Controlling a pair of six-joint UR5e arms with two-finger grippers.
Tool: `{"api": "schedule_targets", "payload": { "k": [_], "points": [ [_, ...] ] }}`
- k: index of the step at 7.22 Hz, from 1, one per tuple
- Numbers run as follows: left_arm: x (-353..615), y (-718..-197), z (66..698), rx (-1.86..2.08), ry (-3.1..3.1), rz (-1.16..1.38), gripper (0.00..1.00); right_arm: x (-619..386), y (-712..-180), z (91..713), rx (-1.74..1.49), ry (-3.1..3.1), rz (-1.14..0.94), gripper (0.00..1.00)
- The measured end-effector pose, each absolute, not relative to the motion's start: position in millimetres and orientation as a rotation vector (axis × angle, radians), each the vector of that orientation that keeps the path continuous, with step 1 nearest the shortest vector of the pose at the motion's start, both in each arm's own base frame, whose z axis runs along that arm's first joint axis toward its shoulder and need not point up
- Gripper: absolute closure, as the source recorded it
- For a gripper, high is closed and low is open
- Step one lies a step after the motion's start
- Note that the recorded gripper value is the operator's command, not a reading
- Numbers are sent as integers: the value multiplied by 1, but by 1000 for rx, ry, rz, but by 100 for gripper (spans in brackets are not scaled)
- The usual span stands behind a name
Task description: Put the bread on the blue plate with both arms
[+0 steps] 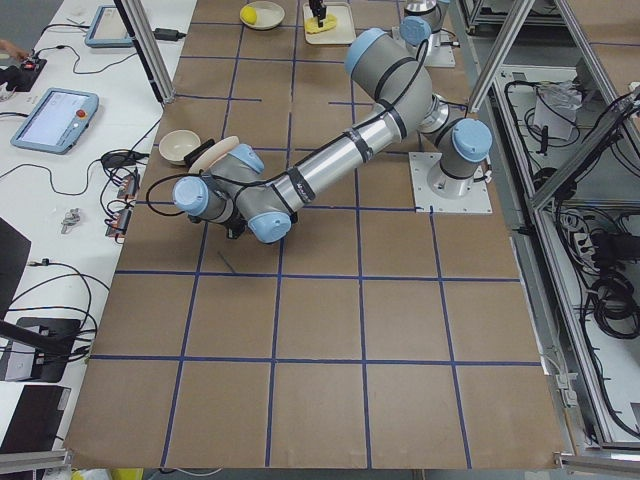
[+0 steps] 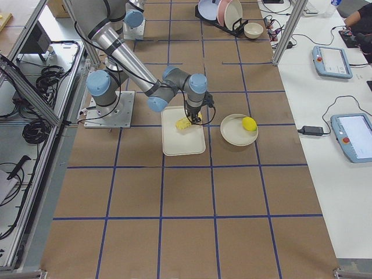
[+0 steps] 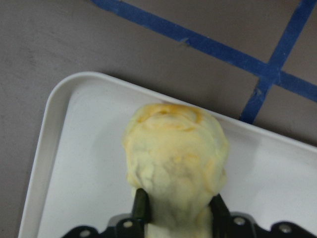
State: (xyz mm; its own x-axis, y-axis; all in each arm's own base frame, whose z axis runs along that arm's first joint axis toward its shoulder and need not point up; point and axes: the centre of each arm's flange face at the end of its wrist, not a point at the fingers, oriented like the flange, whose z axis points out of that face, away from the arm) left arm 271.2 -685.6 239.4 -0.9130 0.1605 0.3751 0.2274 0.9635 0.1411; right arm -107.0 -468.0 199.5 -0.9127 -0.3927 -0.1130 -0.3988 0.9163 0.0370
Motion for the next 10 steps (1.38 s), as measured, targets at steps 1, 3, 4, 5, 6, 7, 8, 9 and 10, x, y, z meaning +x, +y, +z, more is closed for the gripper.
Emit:
{"api": "schedule_targets", "payload": {
  "k": [1, 3, 4, 5, 6, 7, 8, 9, 10],
  "points": [
    [273, -679, 249, -284, -2756, -279, 91, -106, -467, 211, -567, 2979, 111, 73],
    [262, -656, 293, -291, -2789, -323, 91, -94, -476, 268, -479, 3012, 136, 73],
    [244, -642, 319, -268, -2810, -338, 91, -80, -488, 298, -464, 3021, 160, 73],
    [211, -626, 343, -237, -2832, -353, 91, -64, -500, 327, -455, 3033, 184, 73],
    [161, -610, 365, -240, -2851, -365, 91, -46, -510, 355, -440, 3046, 204, 73],
    [107, -591, 378, -274, -2860, -376, 91, -25, -518, 378, -430, 3064, 219, 73],
    [58, -575, 381, -323, -2854, -362, 91, -2, -522, 397, -418, 3082, 227, 72],
    [15, -566, 376, -369, -2832, -325, 91, 19, -524, 412, -404, 3097, 230, 72],
    [-27, -563, 368, -416, -2817, -290, 91, 35, -526, 424, -399, 3116, 228, 72]
  ]
}}
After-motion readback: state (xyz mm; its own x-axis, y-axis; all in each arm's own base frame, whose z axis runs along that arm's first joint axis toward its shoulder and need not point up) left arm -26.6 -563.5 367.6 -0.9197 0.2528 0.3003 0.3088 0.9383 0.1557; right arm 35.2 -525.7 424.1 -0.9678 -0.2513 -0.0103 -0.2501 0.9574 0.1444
